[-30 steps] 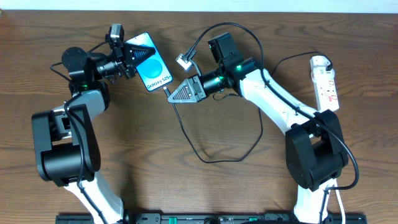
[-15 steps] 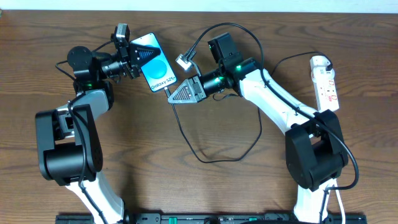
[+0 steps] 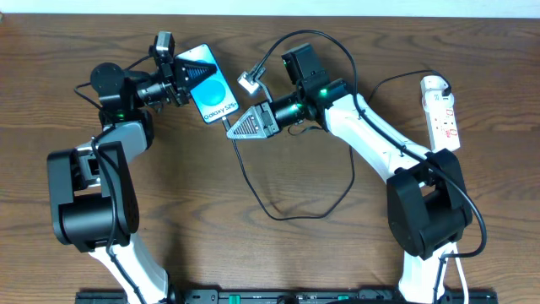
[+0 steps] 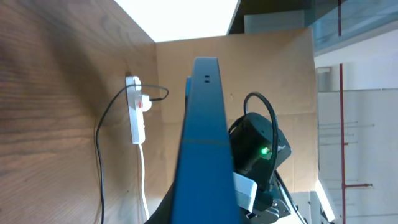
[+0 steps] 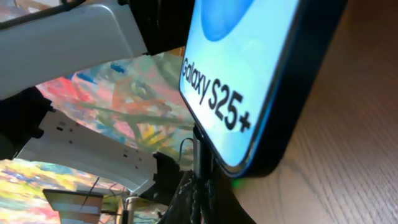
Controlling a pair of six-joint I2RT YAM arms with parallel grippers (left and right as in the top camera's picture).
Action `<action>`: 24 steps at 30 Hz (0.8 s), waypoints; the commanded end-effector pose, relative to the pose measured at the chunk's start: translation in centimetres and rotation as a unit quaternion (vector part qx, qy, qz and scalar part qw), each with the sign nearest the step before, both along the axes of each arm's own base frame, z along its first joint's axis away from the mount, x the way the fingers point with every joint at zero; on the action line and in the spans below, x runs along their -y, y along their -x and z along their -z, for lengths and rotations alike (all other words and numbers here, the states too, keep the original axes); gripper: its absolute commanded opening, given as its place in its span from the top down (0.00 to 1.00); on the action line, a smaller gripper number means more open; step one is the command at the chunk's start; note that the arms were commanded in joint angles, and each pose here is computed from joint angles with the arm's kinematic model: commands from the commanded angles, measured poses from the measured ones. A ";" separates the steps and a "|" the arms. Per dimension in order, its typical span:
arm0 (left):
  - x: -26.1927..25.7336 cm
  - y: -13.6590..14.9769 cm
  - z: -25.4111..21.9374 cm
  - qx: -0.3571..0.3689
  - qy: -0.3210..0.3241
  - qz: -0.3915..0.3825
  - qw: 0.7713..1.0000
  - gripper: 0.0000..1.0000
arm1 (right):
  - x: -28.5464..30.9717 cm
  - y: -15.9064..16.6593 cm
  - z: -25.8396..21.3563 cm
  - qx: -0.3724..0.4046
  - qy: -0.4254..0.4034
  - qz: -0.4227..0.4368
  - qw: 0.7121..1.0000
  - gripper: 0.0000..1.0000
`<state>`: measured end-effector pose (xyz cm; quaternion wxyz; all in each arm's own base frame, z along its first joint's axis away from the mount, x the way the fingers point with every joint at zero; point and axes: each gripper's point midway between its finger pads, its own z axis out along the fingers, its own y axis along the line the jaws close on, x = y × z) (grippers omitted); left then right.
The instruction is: Plug charger to phone and switch on socket
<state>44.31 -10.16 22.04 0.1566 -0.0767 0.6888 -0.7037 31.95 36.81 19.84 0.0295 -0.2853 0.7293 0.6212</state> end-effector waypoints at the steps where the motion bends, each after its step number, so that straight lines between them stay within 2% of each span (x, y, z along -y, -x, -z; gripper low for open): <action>1: 0.8 0.8 -0.7 0.032 -0.014 0.035 0.999 0.93 | 0.0 -0.9 -1.5 0.008 -0.015 0.009 1.000 0.99; 11: 0.9 1.3 -0.6 0.064 -0.027 0.047 0.997 0.93 | -0.3 -1.0 -1.7 0.009 -0.018 0.010 1.000 0.99; 24: 0.9 1.5 -0.5 0.064 -0.028 0.054 0.996 0.92 | -0.5 -2.1 -1.6 0.010 -0.005 0.036 0.999 0.99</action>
